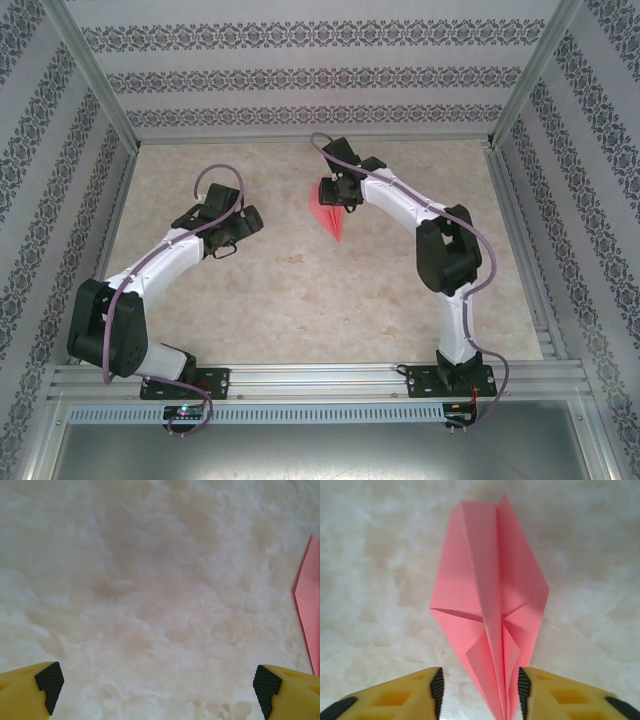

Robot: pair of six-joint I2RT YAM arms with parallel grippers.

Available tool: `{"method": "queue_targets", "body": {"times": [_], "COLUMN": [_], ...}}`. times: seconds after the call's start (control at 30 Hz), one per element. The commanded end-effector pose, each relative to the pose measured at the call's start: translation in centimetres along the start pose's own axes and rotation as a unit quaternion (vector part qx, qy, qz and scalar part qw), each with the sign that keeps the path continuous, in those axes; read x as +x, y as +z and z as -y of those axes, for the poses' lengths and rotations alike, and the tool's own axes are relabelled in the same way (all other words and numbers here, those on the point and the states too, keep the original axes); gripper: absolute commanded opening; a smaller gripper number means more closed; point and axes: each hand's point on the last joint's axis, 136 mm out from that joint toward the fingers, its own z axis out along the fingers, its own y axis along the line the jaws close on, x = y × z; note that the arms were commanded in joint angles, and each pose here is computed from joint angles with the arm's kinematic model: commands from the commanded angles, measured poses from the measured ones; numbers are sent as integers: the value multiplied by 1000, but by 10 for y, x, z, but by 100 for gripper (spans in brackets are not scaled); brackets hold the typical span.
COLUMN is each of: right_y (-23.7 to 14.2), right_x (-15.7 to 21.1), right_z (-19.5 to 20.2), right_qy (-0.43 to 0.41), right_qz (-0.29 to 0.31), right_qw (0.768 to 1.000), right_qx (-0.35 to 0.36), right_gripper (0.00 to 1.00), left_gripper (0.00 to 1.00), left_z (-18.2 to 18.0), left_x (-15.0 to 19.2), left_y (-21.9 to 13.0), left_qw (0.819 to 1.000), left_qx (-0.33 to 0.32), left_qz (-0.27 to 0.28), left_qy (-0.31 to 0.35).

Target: Fold a paper plane with a square sheet of paper (pick it up from the middle)

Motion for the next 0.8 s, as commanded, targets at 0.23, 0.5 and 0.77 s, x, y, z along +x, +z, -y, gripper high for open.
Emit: {"method": "queue_targets", "body": {"times": [0.23, 0.5, 0.77], "right_y": [-123, -156, -120], "right_x": [-40, 7, 55], "right_z": [88, 226, 281], "right_qy": [24, 62, 58], "right_qz": [213, 296, 297], "right_qw": [972, 918, 902], "right_qx": [96, 255, 308], "right_gripper": [91, 98, 98], "left_gripper": [100, 100, 100], "left_z": [-65, -115, -127], "left_x": [-80, -80, -57], "left_y": [-57, -63, -30], "left_qw": [984, 958, 951], "left_qx": [-94, -135, -112], "left_qz": [148, 250, 276], "left_qy": [26, 41, 86]}}
